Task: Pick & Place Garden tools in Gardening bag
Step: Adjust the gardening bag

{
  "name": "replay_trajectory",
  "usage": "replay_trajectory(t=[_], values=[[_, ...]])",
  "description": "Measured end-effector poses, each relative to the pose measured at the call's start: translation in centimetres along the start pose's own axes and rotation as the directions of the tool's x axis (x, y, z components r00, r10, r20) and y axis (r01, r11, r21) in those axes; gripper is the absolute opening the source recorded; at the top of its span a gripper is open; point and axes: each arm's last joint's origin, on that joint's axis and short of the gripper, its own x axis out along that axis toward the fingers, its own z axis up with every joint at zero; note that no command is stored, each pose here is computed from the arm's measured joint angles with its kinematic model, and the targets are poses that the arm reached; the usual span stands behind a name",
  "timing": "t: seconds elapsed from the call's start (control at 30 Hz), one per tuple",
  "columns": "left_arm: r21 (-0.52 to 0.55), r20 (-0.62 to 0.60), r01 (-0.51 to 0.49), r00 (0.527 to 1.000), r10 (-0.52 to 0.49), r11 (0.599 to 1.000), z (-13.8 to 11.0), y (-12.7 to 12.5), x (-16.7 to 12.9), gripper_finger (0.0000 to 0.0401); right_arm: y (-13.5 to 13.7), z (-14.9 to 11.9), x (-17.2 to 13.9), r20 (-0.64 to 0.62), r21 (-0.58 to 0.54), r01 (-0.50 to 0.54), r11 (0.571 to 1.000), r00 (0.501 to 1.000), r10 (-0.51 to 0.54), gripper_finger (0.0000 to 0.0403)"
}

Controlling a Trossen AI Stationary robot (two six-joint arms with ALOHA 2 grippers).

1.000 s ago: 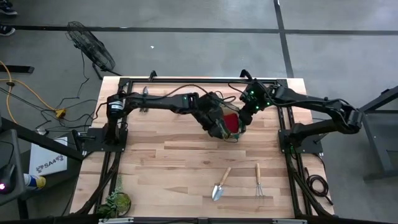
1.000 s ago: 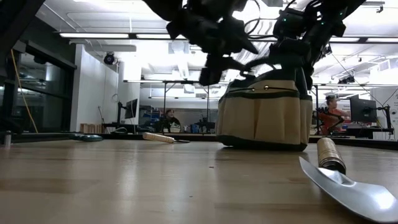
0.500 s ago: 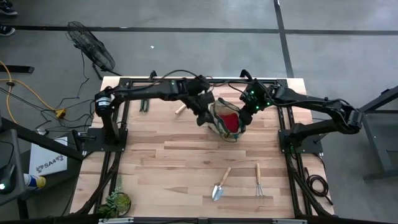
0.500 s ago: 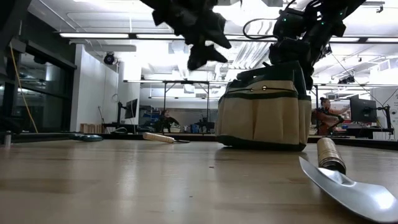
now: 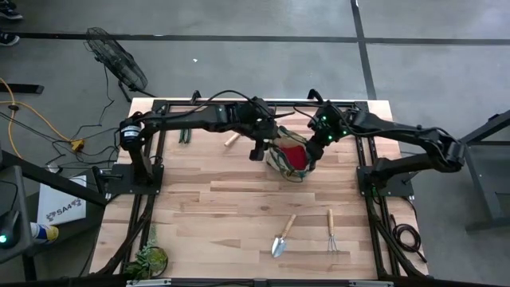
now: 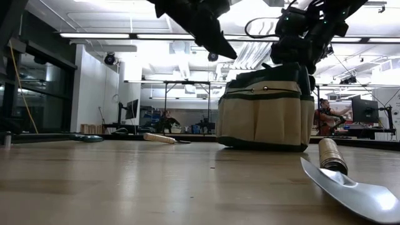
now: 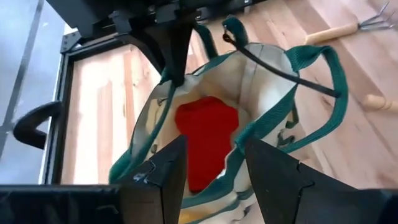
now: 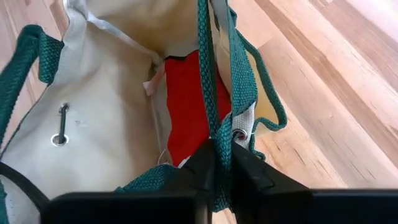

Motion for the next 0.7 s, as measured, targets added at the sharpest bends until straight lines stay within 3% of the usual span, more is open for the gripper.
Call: replay_trajectory(t=[0.33, 0.7], values=[[0.068, -0.040, 0.004, 0.999, -0.001, 0.998, -0.4, -0.1, 0.0, 0.0159, 0.6, -0.2, -2.6, 0.113, 0.016, 0.004, 1.000, 0.994, -0.006, 0.0111], [0.150, -0.055, 0.018, 0.998, -0.010, 0.989, -0.6, -0.2, 0.2, 0.0159, 1.4, -0.9, -6.0, 0.248, 0.069, -0.045, 0.997, 0.968, 0.027, 0.0164]])
